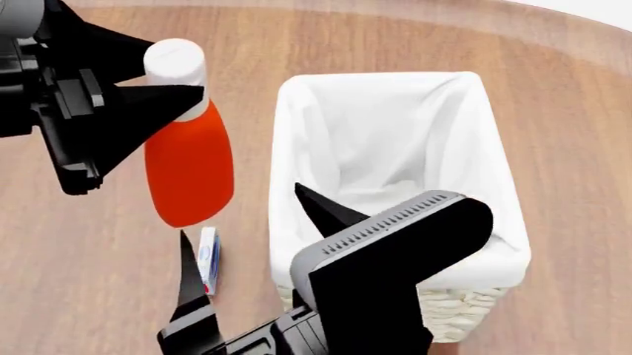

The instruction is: Pick up the ketchup, and put it in the basket.

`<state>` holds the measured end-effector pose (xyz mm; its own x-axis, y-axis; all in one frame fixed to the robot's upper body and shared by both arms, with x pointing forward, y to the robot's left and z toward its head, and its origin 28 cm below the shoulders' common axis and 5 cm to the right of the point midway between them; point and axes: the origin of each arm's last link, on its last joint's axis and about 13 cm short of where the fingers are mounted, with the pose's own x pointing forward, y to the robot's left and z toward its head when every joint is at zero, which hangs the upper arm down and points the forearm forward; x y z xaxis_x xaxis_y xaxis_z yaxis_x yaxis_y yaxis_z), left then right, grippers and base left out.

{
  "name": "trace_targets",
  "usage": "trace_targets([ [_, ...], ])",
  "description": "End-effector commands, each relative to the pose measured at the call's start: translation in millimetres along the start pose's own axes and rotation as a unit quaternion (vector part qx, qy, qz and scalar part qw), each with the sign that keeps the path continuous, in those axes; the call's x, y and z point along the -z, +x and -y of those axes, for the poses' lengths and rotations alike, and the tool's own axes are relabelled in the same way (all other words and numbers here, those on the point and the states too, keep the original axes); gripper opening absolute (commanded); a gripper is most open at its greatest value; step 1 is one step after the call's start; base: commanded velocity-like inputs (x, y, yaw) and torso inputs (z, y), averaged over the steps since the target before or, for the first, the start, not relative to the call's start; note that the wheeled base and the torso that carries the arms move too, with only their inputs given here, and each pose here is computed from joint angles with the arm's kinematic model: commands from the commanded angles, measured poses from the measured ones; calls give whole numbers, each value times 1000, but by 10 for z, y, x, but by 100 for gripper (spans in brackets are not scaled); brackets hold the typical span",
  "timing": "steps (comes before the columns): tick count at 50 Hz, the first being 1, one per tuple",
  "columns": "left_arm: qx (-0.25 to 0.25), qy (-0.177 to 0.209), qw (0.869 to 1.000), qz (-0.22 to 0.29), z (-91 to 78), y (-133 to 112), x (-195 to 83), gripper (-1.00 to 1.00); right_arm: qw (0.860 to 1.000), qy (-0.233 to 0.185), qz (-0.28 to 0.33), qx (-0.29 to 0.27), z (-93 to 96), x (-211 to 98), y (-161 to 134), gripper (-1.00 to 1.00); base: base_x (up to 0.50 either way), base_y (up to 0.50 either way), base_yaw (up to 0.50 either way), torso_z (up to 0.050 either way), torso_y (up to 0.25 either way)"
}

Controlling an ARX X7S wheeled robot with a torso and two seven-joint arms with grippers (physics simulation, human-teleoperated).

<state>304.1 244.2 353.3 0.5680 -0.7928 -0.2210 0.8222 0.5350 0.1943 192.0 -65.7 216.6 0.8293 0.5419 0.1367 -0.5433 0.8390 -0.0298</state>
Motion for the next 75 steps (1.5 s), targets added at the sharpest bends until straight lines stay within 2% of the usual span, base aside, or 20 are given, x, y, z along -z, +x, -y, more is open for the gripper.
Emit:
trace_targets([
  [1, -16, -5, 1000, 0, -51, 61, -28, -100, 998, -8, -19, -51, -88, -113, 103, 100, 0, 0, 0, 0, 0],
  [21, -18, -6, 1000, -2, -45, 75, -29, -100, 999, -11, -4, -51, -54, -130, 312, 100, 0, 0, 0, 0, 1],
  [40, -25, -7, 1000, -3, -45, 71, -28, -100, 998, -5, -2, -56, -85, -110, 284, 100, 0, 0, 0, 1, 1],
  [60, -33, -8, 999, -9, -36, 17, -37, -100, 999, -6, 7, -40, -11, -163, 315, 100, 0, 0, 0, 0, 1],
  [75, -31, -6, 999, -8, -28, 7, -55, -100, 999, 4, -1, -39, 13, -54, 436, 100, 0, 0, 0, 0, 0],
])
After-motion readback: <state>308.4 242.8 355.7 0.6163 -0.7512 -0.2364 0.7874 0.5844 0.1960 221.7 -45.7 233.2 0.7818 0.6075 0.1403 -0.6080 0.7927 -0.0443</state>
